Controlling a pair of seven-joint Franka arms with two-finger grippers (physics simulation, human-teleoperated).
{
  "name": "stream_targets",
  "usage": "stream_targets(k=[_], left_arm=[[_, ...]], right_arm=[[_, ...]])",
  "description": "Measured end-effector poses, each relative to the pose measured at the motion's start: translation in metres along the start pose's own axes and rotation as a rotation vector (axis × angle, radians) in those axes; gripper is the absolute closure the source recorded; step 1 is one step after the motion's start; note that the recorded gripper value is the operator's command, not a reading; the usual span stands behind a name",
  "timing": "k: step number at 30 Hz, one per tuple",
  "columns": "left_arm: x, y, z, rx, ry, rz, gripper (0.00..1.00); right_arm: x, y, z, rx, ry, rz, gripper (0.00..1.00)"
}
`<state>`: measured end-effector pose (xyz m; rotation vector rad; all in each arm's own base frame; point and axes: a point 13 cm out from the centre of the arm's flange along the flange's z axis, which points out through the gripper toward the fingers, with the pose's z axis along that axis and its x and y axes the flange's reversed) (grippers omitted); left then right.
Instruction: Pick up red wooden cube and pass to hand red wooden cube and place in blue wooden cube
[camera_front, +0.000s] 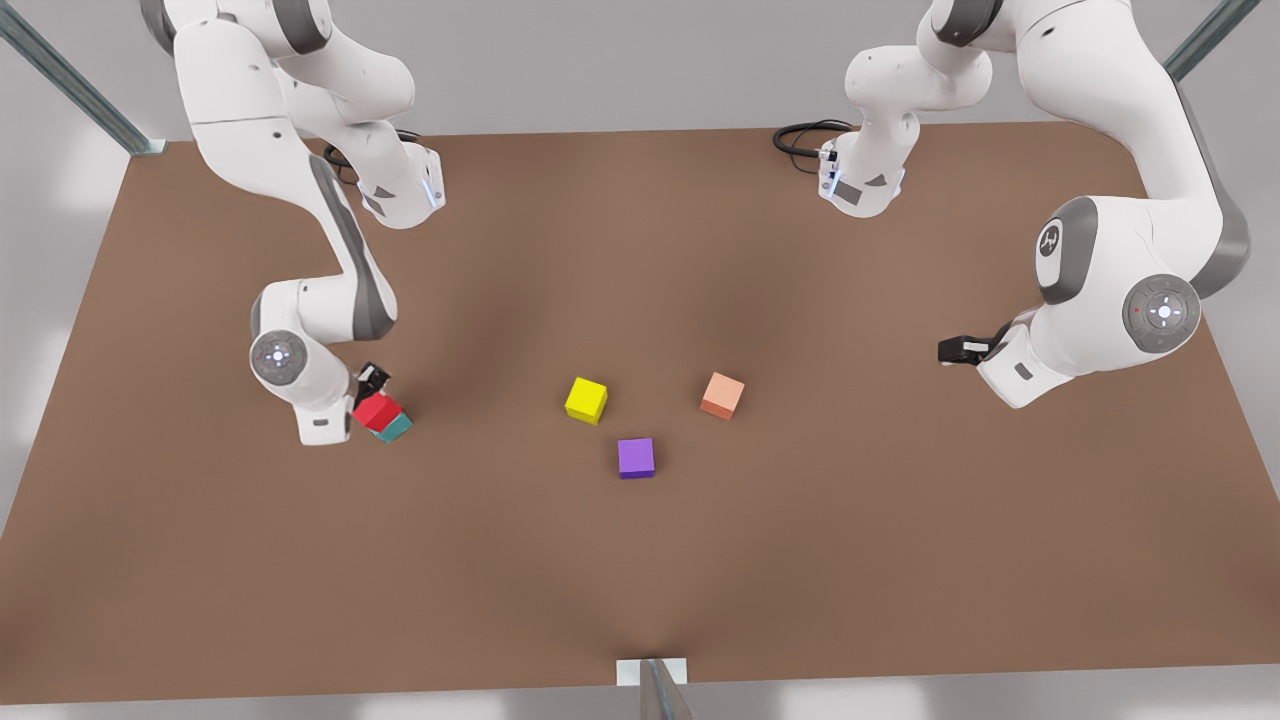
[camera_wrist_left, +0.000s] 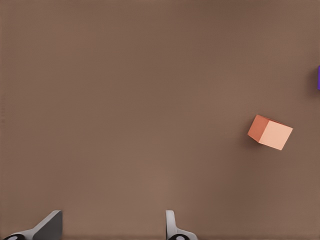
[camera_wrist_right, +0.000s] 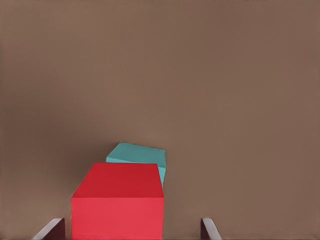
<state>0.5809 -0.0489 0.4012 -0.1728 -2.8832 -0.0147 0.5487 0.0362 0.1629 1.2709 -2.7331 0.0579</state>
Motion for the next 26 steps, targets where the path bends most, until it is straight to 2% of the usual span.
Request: stream_targets(k=[4, 8, 11, 13, 19, 26], left_arm=[[-0.001, -0.001, 0.002, 0.000, 0.004, 0.000, 0.00], [-0.001, -0.003, 0.003, -0.001, 0.006, 0.001, 0.00], [-0.001, -0.003, 0.003, -0.001, 0.006, 0.002, 0.00], [-0.001, -0.003, 0.003, -0.001, 0.006, 0.001, 0.00], [-0.001, -0.002, 0.003, -0.001, 0.007, -0.002, 0.00], [0.002, -0.003, 0.000, -0.002, 0.010, -0.001, 0.00]], right_arm=[[-0.019, -0.005, -0.039, -0.009, -0.026, 0.021, 0.00], [-0.066, -0.051, -0.120, -0.003, -0.130, 0.116, 0.00], [-0.062, -0.076, -0.189, -0.027, -0.183, 0.268, 0.00], [-0.038, -0.076, -0.244, -0.042, -0.199, 0.366, 0.00], [0.034, -0.046, -0.293, -0.112, -0.116, 0.583, 0.00], [0.049, -0.018, -0.288, -0.159, -0.032, 0.713, 0.00]])
